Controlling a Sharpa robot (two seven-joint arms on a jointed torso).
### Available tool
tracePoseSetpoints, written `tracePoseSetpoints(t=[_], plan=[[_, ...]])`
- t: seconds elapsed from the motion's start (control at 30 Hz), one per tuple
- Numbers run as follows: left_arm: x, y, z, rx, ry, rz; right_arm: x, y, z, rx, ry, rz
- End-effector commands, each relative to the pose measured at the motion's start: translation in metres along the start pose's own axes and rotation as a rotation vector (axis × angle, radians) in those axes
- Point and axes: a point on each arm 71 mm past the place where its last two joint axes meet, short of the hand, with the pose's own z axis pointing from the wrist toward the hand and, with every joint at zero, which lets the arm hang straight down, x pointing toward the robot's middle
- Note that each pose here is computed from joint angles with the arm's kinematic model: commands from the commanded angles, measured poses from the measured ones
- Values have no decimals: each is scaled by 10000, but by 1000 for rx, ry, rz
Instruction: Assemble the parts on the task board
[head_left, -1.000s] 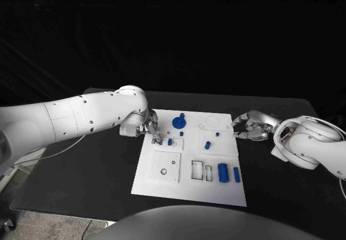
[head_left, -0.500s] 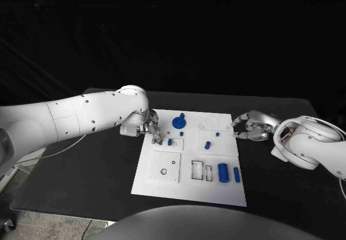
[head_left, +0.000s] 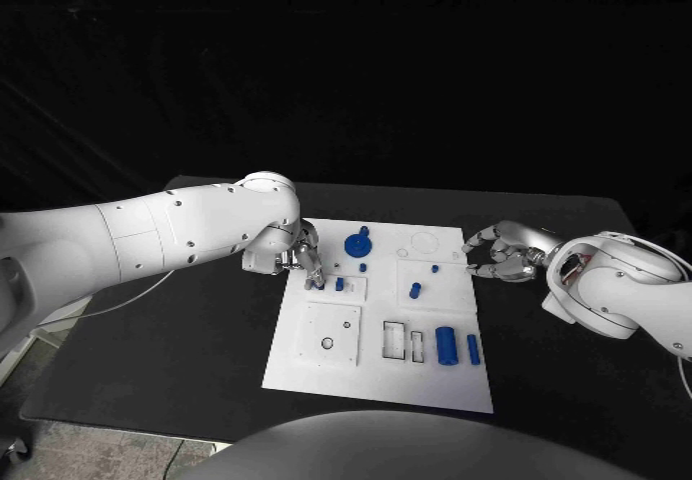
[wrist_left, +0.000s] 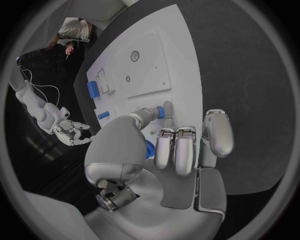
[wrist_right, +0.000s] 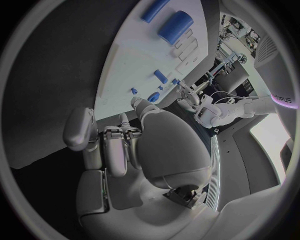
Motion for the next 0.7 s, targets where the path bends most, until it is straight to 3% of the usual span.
tracePoseSetpoints(t=[0.03, 0.7], plan=[[28, -8, 15, -7, 26, 16, 12, 2, 0, 2, 11, -5], [37, -26, 21, 12, 23, -14, 15, 3, 2, 1, 11, -5]])
